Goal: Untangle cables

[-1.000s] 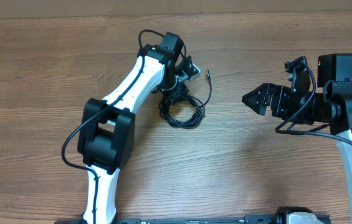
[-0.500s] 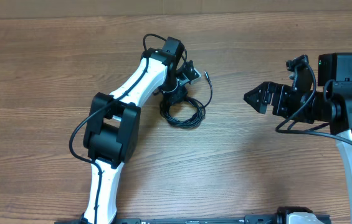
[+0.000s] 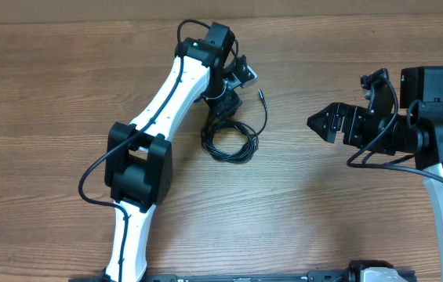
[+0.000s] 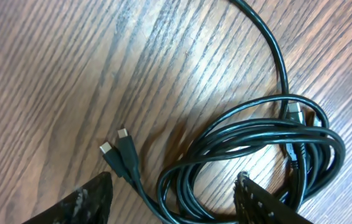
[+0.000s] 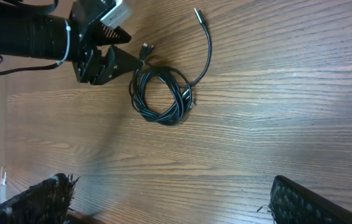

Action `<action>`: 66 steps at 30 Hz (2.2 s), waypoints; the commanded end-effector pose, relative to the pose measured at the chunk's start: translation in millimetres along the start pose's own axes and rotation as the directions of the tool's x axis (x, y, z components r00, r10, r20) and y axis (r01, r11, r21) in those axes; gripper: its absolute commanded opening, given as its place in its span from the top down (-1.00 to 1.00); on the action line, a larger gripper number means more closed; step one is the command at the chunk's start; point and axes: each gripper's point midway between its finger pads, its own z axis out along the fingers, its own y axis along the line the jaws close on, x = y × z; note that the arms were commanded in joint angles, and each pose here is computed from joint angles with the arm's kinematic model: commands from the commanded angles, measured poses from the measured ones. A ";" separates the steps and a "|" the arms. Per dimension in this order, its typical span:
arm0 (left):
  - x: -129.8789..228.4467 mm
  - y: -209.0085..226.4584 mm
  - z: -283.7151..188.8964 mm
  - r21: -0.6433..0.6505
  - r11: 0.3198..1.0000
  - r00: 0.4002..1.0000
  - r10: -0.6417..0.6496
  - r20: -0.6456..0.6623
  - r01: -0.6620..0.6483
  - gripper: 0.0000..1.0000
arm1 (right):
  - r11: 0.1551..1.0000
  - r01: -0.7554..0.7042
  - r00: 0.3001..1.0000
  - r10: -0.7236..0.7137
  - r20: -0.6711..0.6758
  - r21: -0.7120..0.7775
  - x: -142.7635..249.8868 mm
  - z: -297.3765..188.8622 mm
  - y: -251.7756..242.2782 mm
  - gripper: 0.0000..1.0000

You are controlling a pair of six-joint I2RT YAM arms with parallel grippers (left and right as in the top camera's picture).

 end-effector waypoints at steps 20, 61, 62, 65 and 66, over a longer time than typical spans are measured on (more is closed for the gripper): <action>26.8 2.1 39.9 0.120 0.993 0.999 0.016 0.028 -0.019 0.09 | 1.000 0.016 0.999 -0.016 0.030 -0.001 -5.9 -7.6 3.7 -1.00; -56.9 -86.8 -167.6 0.477 0.821 0.892 -0.427 0.150 0.313 0.91 | 0.987 -0.018 0.998 0.028 0.059 -0.159 -17.5 -10.4 31.9 -0.99; -59.4 -93.1 -176.9 0.495 0.814 0.889 -0.430 0.159 0.305 0.92 | 0.985 -0.026 0.998 0.036 0.058 -0.171 -17.9 -10.8 34.0 -0.96; -61.2 -103.1 -194.8 0.502 0.806 0.878 -0.448 0.170 0.314 0.92 | 0.983 -0.070 0.996 0.079 0.052 -0.167 -18.0 -10.6 33.0 -0.90; -59.2 -102.2 -198.7 0.483 0.814 0.875 -0.451 0.175 0.323 0.91 | 0.983 -0.090 0.994 0.099 0.052 -0.162 -18.5 -10.4 32.0 -0.90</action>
